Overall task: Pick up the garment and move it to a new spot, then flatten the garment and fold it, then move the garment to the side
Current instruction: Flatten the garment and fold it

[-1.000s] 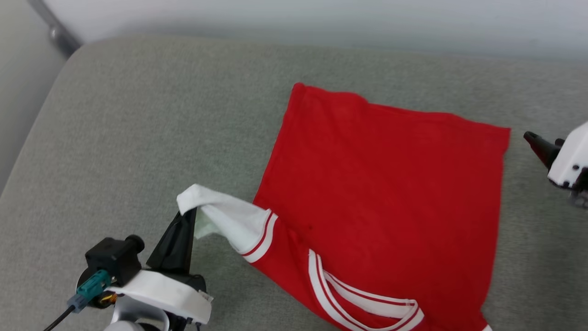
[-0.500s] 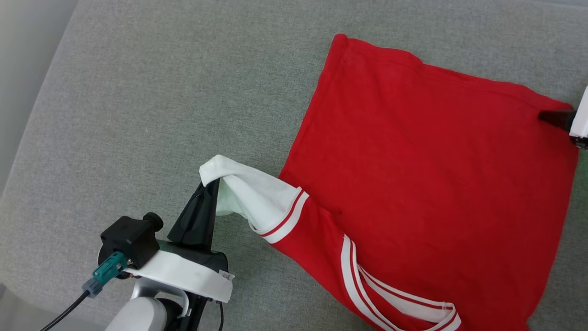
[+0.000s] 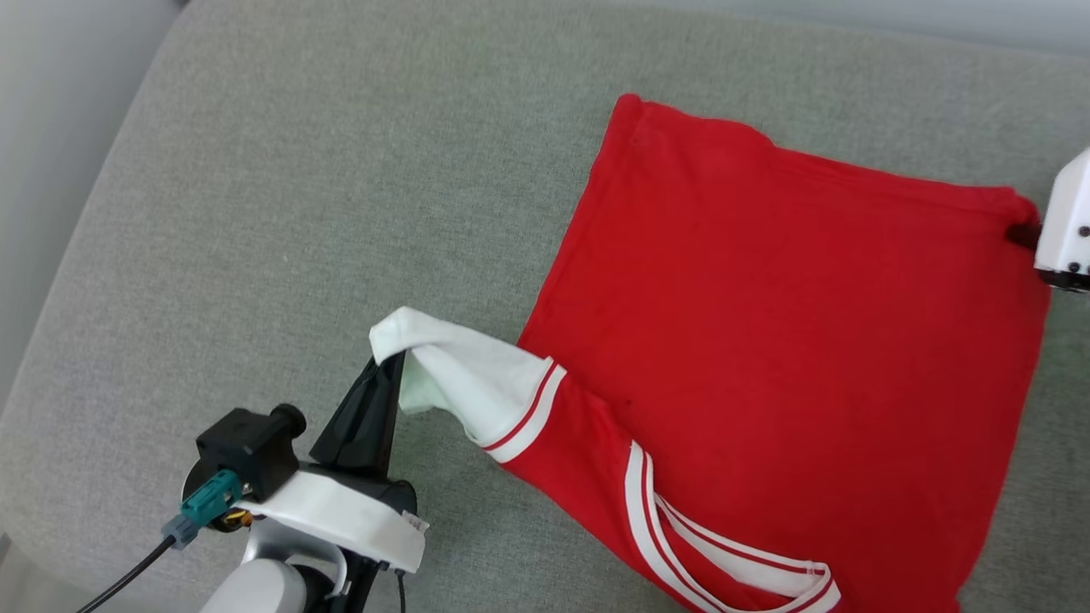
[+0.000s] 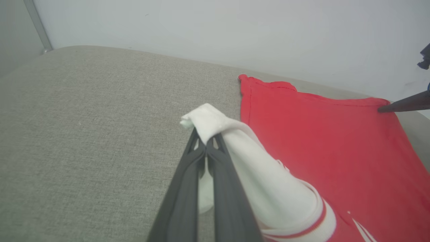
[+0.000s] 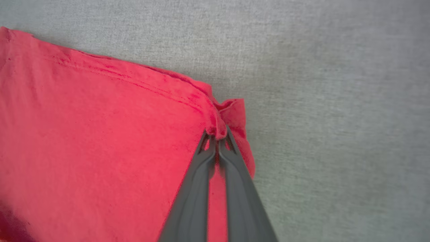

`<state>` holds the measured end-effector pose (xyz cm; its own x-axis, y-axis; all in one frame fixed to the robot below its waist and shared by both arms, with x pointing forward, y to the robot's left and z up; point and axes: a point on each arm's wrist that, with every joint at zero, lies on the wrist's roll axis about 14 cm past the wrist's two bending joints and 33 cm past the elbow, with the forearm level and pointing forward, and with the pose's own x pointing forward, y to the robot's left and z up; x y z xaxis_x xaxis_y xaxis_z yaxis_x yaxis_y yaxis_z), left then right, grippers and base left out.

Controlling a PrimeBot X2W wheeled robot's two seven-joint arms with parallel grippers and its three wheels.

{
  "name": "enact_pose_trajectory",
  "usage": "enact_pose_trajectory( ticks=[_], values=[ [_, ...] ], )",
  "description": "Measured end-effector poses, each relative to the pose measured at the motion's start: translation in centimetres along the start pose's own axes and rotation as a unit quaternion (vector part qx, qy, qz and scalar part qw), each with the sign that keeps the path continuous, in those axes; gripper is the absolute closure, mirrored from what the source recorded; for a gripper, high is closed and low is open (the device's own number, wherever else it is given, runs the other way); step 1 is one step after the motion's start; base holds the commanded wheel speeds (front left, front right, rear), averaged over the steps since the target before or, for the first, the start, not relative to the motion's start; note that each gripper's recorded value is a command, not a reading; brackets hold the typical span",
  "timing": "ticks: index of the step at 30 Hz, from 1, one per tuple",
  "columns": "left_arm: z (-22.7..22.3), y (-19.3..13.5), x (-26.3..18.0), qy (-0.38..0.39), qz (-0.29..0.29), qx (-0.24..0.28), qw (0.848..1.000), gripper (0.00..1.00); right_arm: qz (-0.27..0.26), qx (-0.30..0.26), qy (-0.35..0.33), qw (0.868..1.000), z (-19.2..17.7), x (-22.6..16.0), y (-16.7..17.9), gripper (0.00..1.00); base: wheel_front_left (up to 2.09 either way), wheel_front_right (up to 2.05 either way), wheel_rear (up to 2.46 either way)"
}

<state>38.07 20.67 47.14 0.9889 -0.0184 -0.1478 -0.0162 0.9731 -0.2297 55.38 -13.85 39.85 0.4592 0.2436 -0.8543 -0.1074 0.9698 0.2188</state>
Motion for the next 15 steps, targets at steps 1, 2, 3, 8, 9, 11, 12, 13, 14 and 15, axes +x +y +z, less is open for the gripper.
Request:
enact_pose_trajectory(
  ticks=[1, 2, 3, 8, 9, 11, 12, 13, 14, 15],
  values=[
    [0.0, 0.1, -0.3, 0.001, 0.001, 0.001, 1.0, 1.0, -0.008, -0.011, -0.013, 1.0, 0.6, -0.9, -0.3, 1.0, 0.0, 0.0, 0.0],
    [0.1, 0.2, -0.6, 0.001, 0.003, 0.001, 1.0, 1.0, -0.013, -0.02, -0.028, 0.999, 1.2, -2.0, -0.6, 1.0, 0.0, 0.0, 0.0],
    [0.2, 0.3, -0.9, 0.001, 0.005, 0.001, 1.0, 1.0, -0.017, -0.028, -0.042, 0.999, 1.6, -2.9, -0.7, 1.0, 0.0, 0.0, 0.0],
    [0.5, 0.5, -2.5, -0.002, 0.011, 0.0, 1.0, 1.0, -0.047, -0.066, -0.089, 0.993, 1.8, -8.2, -2.7, 1.0, 0.0, 0.0, 0.0],
    [0.6, 0.5, -2.8, -0.003, 0.012, 0.001, 1.0, 1.0, -0.051, -0.069, -0.093, 0.992, 1.3, -9.2, -3.2, 1.0, 0.0, 0.0, 0.0],
    [0.6, 0.6, -3.3, -0.002, 0.014, 0.0, 1.0, 1.0, -0.06, -0.07, -0.09, 0.992, -0.4, -10.9, -4.4, 1.0, 0.0, 0.0, 0.0],
    [0.5, 0.5, -3.6, 0.0, 0.014, -0.001, 1.0, 1.0, -0.069, -0.069, -0.087, 0.991, -1.5, -11.7, -5.3, 1.0, 0.0, 0.0, 0.0],
    [0.4, 0.5, -3.8, 0.001, 0.013, -0.002, 1.0, 1.0, -0.079, -0.069, -0.082, 0.991, -2.7, -12.5, -6.2, 1.0, 0.0, 0.0, 0.0],
    [0.3, 0.3, -4.0, 0.003, 0.011, -0.002, 1.0, 1.0, -0.084, -0.065, -0.08, 0.991, -3.9, -13.3, -7.0, 1.0, 0.0, 0.0, 0.0],
    [0.1, 0.1, -4.2, 0.006, 0.008, -0.006, 1.0, 1.0, -0.087, -0.057, -0.075, 0.992, -5.3, -14.0, -7.7, 1.0, 0.0, 0.0, 0.0]
  ],
)
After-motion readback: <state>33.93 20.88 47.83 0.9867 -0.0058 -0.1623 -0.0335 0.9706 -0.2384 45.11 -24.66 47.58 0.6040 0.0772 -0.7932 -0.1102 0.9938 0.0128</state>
